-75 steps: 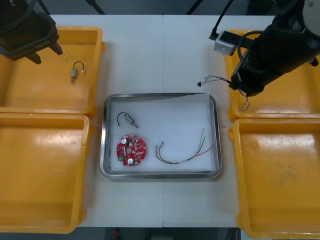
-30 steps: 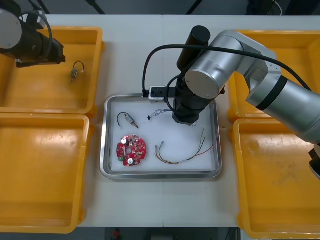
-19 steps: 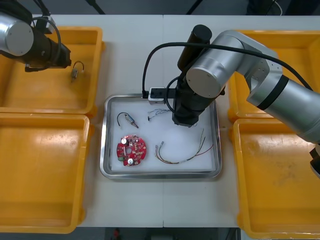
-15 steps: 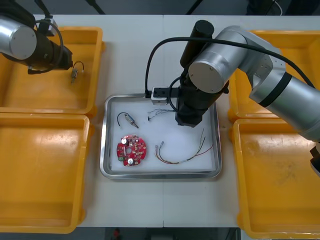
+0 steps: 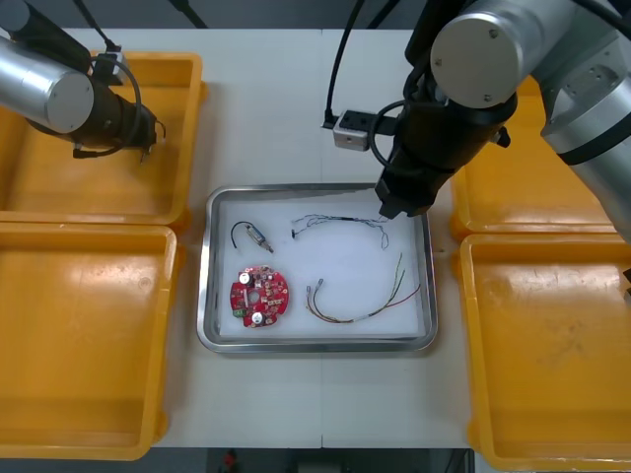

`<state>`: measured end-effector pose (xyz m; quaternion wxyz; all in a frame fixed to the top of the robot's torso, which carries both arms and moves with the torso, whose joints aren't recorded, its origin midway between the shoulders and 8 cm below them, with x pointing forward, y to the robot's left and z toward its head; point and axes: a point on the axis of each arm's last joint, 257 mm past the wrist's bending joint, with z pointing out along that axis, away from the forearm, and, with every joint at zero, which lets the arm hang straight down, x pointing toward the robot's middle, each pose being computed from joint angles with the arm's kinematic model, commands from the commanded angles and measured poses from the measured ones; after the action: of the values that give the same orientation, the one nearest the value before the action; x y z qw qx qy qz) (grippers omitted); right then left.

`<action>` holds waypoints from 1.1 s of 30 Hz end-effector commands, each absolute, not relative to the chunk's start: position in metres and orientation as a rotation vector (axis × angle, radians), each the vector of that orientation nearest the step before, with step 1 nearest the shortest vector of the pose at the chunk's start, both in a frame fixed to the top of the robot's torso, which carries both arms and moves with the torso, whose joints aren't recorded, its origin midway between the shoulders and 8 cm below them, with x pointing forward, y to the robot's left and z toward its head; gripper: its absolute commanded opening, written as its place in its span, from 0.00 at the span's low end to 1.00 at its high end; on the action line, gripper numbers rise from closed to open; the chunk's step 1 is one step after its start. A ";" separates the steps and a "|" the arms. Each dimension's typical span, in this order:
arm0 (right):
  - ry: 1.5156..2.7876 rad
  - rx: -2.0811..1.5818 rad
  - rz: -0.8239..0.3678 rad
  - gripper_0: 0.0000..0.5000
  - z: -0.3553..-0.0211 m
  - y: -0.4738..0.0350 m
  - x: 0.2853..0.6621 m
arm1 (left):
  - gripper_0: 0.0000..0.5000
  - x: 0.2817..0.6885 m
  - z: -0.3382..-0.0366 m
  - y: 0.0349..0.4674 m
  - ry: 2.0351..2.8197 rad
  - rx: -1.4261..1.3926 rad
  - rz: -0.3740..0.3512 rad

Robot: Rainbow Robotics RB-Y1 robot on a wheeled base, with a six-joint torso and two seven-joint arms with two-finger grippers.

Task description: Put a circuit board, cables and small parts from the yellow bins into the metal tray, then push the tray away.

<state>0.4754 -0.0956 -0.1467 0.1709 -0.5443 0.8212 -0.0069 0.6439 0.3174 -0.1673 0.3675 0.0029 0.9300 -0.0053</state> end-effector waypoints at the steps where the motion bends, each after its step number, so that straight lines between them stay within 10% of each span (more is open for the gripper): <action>1: 2.357 -1.363 -0.011 1.00 -0.113 -0.122 0.472 | 1.00 0.660 -0.141 0.296 2.330 0.041 -0.022; 21: 2.631 -0.479 -0.027 1.00 -0.099 -0.243 0.444 | 1.00 0.663 -0.164 0.297 2.315 0.091 0.021; 23: 2.636 -0.405 -0.028 1.00 -0.099 -0.253 0.443 | 0.80 0.663 -0.165 0.298 2.315 0.098 0.028; 27: 2.652 -0.273 -0.050 1.00 -0.104 -0.277 0.439 | 0.03 0.663 -0.165 0.298 2.314 0.102 0.031; 33: 2.663 -0.140 -0.045 1.00 -0.108 -0.310 0.433 | 0.00 0.663 -0.165 0.298 2.314 0.104 0.032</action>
<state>0.4352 -0.2763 -0.1212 0.2155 -0.0814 0.9731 0.0007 0.6515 0.3128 -0.1862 0.3829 0.0337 0.9231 0.0148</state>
